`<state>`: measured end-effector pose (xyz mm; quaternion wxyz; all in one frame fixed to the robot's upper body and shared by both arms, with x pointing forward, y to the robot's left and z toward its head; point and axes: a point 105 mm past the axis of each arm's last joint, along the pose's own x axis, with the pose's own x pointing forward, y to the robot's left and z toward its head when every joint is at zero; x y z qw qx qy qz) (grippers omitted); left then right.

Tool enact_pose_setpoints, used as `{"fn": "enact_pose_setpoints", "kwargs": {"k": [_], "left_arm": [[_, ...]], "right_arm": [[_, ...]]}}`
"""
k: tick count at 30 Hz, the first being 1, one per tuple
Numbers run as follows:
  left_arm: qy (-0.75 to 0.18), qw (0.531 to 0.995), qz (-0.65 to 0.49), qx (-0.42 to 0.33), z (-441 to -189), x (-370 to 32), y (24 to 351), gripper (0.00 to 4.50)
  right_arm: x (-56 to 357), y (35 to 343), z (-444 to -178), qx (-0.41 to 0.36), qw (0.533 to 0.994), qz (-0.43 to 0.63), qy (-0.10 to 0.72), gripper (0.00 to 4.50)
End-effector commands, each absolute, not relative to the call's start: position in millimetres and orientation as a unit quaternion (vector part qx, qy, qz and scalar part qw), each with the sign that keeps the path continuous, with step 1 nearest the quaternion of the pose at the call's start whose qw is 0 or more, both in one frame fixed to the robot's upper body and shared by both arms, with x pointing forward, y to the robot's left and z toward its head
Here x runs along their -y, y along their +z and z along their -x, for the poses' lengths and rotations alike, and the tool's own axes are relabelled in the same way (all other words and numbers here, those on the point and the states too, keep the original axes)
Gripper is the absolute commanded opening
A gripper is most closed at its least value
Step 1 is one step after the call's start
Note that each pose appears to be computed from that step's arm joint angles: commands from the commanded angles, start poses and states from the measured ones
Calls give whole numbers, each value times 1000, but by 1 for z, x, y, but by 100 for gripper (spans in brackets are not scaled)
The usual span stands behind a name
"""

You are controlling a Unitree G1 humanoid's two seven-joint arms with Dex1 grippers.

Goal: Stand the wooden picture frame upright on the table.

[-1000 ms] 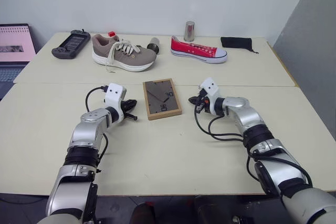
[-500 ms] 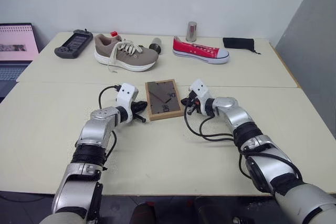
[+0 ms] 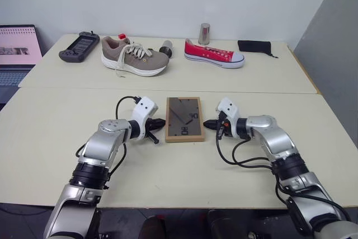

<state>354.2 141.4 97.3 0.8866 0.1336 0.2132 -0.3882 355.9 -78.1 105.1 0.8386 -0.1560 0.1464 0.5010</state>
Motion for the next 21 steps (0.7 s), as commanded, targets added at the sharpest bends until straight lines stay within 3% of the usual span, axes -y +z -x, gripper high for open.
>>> {"fn": "enact_pose_setpoints", "kwargs": {"k": [1,14,21], "left_arm": [[-478,842,-137,-211,-329,-108,102,4],[-508,814,-169,-226,-309,-106,97,4],[-515,805,-176,-236,-302,-107,92,4]], "right_arm": [[67,128,-340,-112,824,149,534,0],[85,124,-291,-154,797,128,570,0],[94,109,-297,-167,806,148,548,0]]}}
